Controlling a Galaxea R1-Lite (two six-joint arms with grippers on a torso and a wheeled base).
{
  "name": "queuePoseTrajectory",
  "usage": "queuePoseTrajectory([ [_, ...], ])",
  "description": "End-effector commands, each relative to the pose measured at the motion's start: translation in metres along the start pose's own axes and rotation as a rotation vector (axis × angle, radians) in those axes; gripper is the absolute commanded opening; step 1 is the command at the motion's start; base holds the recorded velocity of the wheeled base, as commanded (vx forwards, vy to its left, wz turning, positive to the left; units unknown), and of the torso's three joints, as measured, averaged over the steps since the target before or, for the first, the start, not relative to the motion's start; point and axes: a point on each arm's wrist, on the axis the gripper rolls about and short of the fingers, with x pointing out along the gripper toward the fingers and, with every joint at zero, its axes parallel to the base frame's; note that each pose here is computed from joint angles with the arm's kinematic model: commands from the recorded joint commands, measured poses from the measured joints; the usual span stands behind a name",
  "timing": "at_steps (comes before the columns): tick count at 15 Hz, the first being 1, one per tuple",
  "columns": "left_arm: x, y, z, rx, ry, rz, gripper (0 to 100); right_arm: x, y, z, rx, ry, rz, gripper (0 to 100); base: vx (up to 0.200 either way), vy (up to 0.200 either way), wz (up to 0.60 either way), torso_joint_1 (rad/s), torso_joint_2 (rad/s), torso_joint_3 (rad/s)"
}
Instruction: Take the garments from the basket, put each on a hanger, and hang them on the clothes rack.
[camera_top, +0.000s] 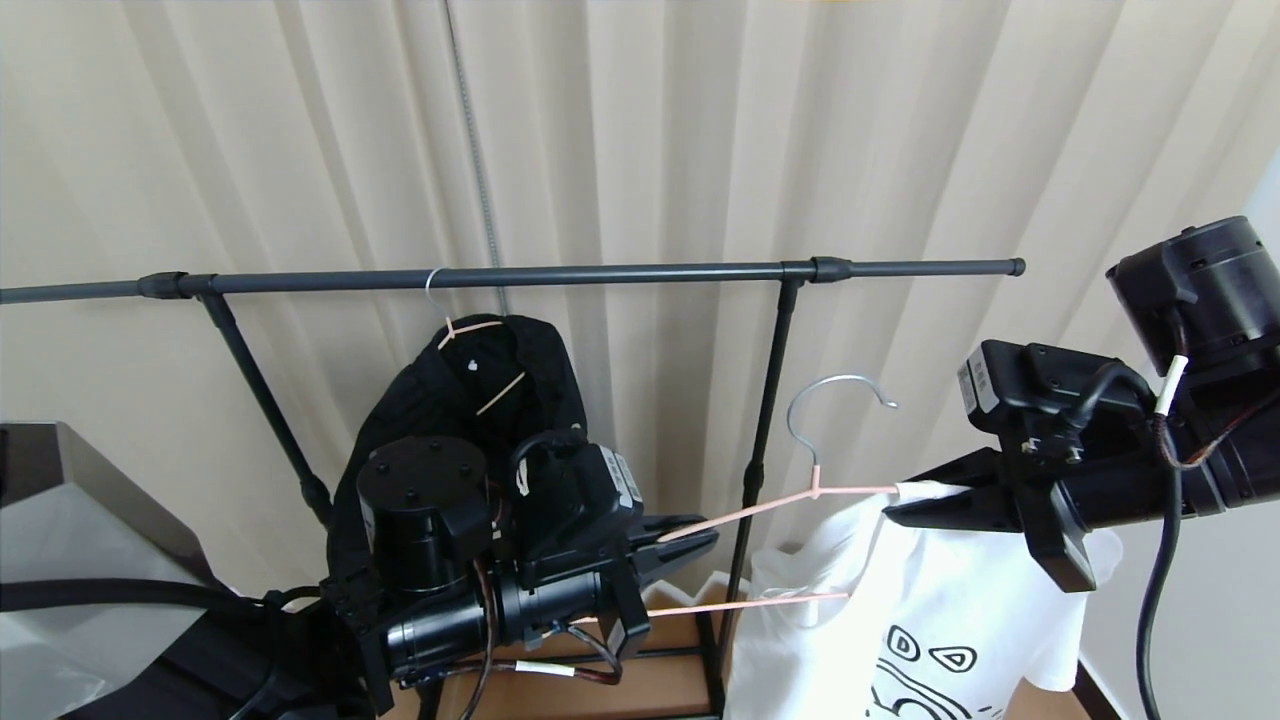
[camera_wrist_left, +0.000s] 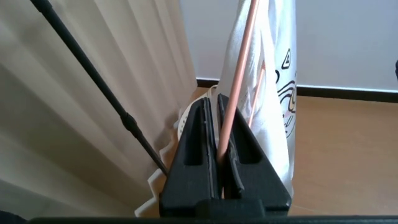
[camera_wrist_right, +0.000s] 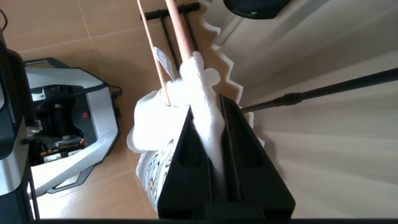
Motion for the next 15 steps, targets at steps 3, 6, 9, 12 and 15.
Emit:
queuePoseTrajectory([
  [3, -0.001, 0.001, 0.000, 0.011, -0.031, -0.005, 100, -0.007, 0.008, -0.001, -0.005, -0.007, -0.005, 0, 0.000, 0.000, 0.00, 0.000, 0.00, 0.000],
  [6, -0.006, 0.002, -0.001, 0.011, -0.044, -0.001, 100, -0.011, 0.014, -0.005, -0.003, -0.006, -0.006, 0, 0.000, 0.000, 0.00, 0.000, 0.00, 0.000],
  [9, -0.015, 0.003, -0.001, -0.028, -0.043, 0.003, 100, -0.013, 0.015, -0.004, -0.005, -0.006, -0.009, 0, 0.000, 0.000, 0.00, 0.000, 0.00, 0.000],
  [12, -0.034, 0.013, 0.011, -0.075, -0.108, 0.070, 100, -0.013, 0.015, -0.004, -0.007, -0.006, -0.016, 0, 0.000, 0.000, 0.00, 0.000, 0.00, 0.000],
  [15, -0.059, 0.024, 0.015, -0.177, -0.118, 0.141, 100, -0.019, 0.017, -0.002, -0.014, -0.008, -0.042, 0, 0.000, 0.000, 0.00, 0.000, 0.00, 0.000],
])
